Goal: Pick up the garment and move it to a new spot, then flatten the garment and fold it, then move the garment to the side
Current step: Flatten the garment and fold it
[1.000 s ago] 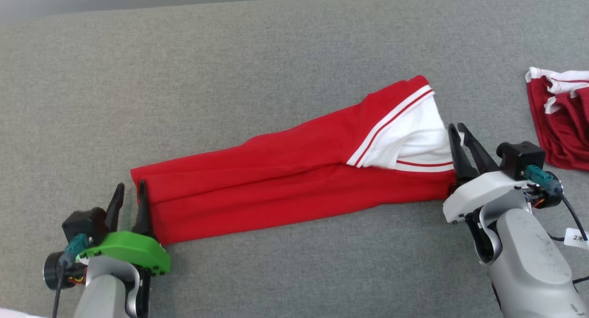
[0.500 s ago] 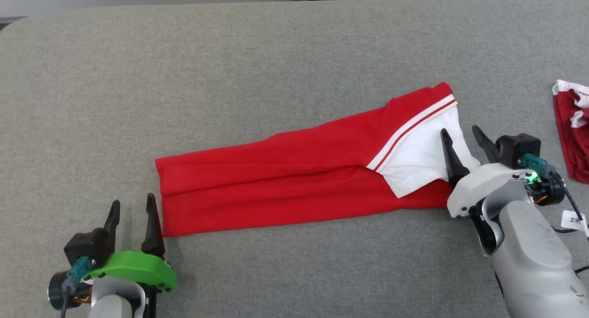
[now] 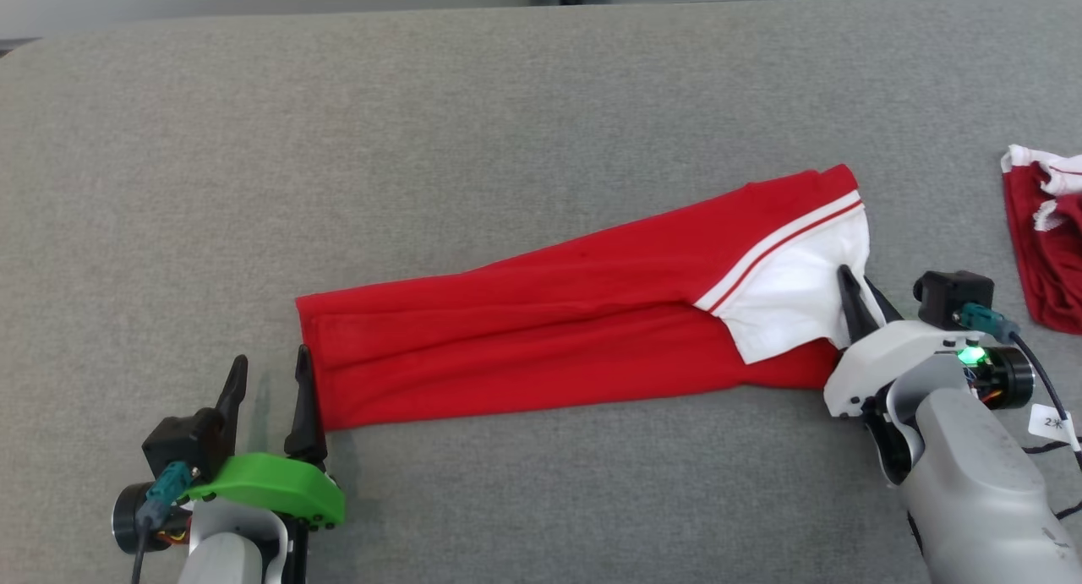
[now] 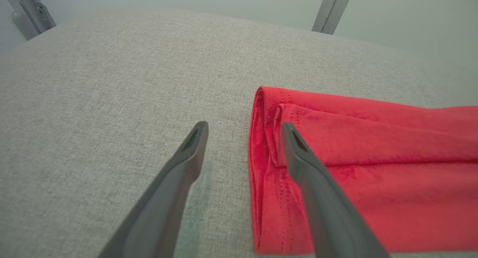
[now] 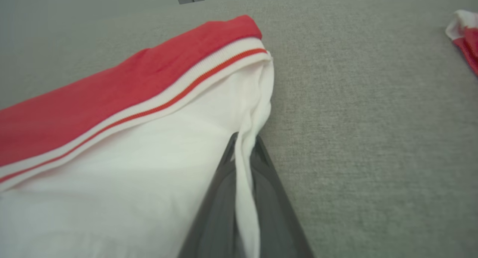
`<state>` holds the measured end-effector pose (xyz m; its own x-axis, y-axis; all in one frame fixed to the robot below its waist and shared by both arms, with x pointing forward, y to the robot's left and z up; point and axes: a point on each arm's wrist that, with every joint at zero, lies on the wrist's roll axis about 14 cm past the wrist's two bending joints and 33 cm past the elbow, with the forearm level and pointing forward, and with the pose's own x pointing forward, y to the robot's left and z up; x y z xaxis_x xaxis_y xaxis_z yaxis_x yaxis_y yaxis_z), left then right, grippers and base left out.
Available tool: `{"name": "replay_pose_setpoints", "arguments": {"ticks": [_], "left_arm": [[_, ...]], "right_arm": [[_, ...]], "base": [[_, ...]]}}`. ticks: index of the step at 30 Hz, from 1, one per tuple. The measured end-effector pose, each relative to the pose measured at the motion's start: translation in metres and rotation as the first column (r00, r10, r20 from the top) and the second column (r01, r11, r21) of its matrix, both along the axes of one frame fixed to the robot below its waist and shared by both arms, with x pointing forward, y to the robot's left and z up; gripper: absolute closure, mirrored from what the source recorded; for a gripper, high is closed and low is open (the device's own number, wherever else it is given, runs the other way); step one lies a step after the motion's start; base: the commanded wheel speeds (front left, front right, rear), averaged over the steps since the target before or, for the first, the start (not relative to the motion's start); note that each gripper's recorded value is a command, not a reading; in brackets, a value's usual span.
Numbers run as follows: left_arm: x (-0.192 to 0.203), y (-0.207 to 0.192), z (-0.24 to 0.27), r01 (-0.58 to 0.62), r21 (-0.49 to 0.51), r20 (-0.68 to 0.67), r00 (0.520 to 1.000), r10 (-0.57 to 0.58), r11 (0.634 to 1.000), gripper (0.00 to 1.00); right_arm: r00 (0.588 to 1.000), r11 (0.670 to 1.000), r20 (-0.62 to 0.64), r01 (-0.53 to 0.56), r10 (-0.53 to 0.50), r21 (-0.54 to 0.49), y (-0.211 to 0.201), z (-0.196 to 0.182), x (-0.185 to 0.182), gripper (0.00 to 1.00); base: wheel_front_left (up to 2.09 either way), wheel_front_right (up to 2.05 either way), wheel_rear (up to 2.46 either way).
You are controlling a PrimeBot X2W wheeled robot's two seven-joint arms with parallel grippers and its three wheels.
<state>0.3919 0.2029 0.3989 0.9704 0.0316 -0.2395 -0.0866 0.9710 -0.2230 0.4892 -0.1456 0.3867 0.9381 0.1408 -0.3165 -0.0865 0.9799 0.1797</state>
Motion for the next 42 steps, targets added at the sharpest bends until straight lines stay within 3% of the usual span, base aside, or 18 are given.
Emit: {"name": "replay_pose_setpoints", "arguments": {"ticks": [13, 20, 24, 27, 31, 35, 42], "left_arm": [[0.021, -0.079, 0.0, 0.217, -0.046, 0.022, 0.976, -0.216, 0.975, 0.0], [0.026, -0.114, 0.003, 0.31, -0.058, 0.037, 0.951, -0.308, 0.949, 0.0], [0.025, -0.112, 0.006, 0.308, -0.052, 0.042, 0.951, -0.306, 0.95, 0.0], [0.02, -0.102, 0.006, 0.284, -0.046, 0.033, 0.959, -0.282, 0.958, 0.0], [0.013, -0.086, 0.003, 0.238, -0.045, 0.02, 0.971, -0.238, 0.97, 0.0], [0.004, -0.067, 0.002, 0.179, -0.049, 0.009, 0.984, -0.179, 0.983, 0.0], [-0.012, -0.041, 0.0, 0.104, -0.047, -0.006, 0.995, -0.104, 0.993, 0.0]], "right_arm": [[0.972, 0.973, 0.095, 0.222, -0.216, -0.068, -0.101, 0.03, -0.052, 1.0], [0.95, 0.968, 0.211, 0.246, -0.23, -0.053, -0.109, 0.069, -0.06, 1.0], [0.941, 0.986, 0.297, 0.166, -0.16, 0.003, -0.076, 0.098, -0.049, 1.0], [0.935, 0.997, 0.349, 0.049, -0.067, 0.059, -0.03, 0.116, -0.038, 1.0], [0.924, 0.984, 0.378, -0.108, 0.047, 0.143, 0.029, 0.129, -0.032, 1.0], [0.907, 0.937, 0.382, -0.274, 0.177, 0.216, 0.092, 0.136, -0.032, 1.0], [0.847, 0.816, 0.354, -0.502, 0.397, 0.286, 0.183, 0.134, -0.045, 1.0]], "base": [[0.0, 0.0, 0.0], [0.0, 0.0, 0.0], [0.0, 0.0, 0.0], [0.0, 0.0, 0.0], [0.0, 0.0, 0.0], [0.0, 0.0, 0.0], [0.0, 0.0, 0.0]]}}
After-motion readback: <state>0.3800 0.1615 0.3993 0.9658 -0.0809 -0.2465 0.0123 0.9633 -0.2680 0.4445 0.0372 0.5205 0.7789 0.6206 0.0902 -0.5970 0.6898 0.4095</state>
